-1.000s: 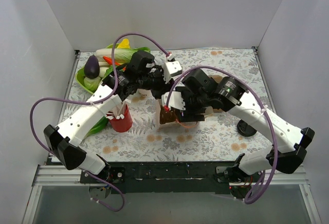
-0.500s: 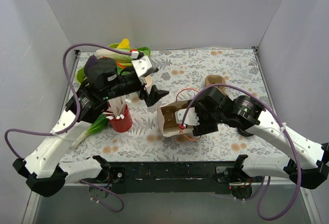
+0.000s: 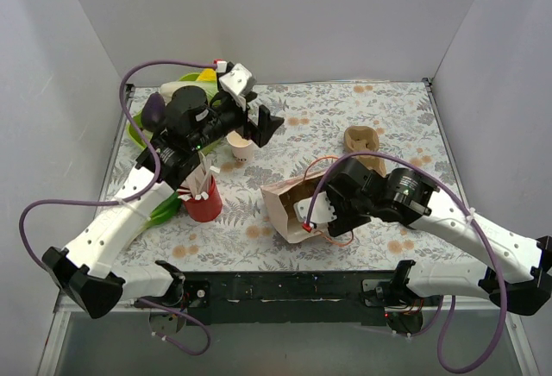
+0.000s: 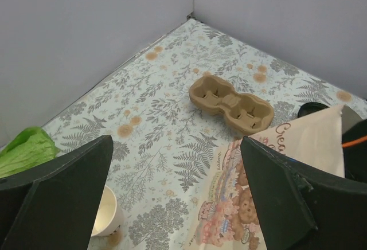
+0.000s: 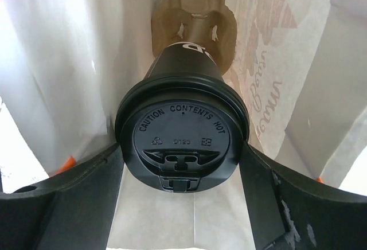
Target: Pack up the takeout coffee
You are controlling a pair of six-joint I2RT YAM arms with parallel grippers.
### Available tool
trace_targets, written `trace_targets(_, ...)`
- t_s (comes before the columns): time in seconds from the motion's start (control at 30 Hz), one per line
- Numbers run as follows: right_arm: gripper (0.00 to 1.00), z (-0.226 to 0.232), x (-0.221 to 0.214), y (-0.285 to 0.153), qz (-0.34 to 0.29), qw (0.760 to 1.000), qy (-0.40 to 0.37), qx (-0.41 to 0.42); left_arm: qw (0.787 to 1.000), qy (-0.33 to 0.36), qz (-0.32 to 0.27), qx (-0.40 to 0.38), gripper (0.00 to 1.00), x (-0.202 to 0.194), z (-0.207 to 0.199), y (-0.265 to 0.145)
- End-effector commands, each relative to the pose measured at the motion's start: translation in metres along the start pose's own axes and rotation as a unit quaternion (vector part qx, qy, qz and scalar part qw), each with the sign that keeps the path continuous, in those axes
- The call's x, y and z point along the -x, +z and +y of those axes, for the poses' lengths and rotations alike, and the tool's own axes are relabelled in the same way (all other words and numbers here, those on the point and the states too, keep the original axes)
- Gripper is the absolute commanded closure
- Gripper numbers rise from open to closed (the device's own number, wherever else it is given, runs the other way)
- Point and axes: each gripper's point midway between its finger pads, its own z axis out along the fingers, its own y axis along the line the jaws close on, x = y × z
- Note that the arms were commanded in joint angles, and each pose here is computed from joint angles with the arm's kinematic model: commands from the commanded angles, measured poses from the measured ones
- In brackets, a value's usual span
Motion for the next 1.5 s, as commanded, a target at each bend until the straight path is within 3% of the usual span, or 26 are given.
trace_targets(0.0,0.99,-0.021,0.008,0.004,0.0,0.997,-0.063,-0.033,0.997,-0.057,-0.033,0.033,0.05,0.014,0.031,0.001)
trace_targets(0.33,0.99,-0.033,0.021,0.025,-0.015,0.994,-0.098,-0.049,0.993,-0.097,-0.034,0.057,0.05,-0.003,0.064,0.007)
trace_targets(0.87,0.99,-0.028,0.002,0.05,-0.018,0.998,-0.063,-0.008,0.993,-0.109,-0.007,0.043,0.05,-0.025,0.062,0.017)
trace_targets(1.47,0.99,-0.039,-0.004,0.073,-0.035,0.996,-0.087,-0.002,0.992,-0.116,0.011,0.039,0.05,-0.031,0.063,0.024)
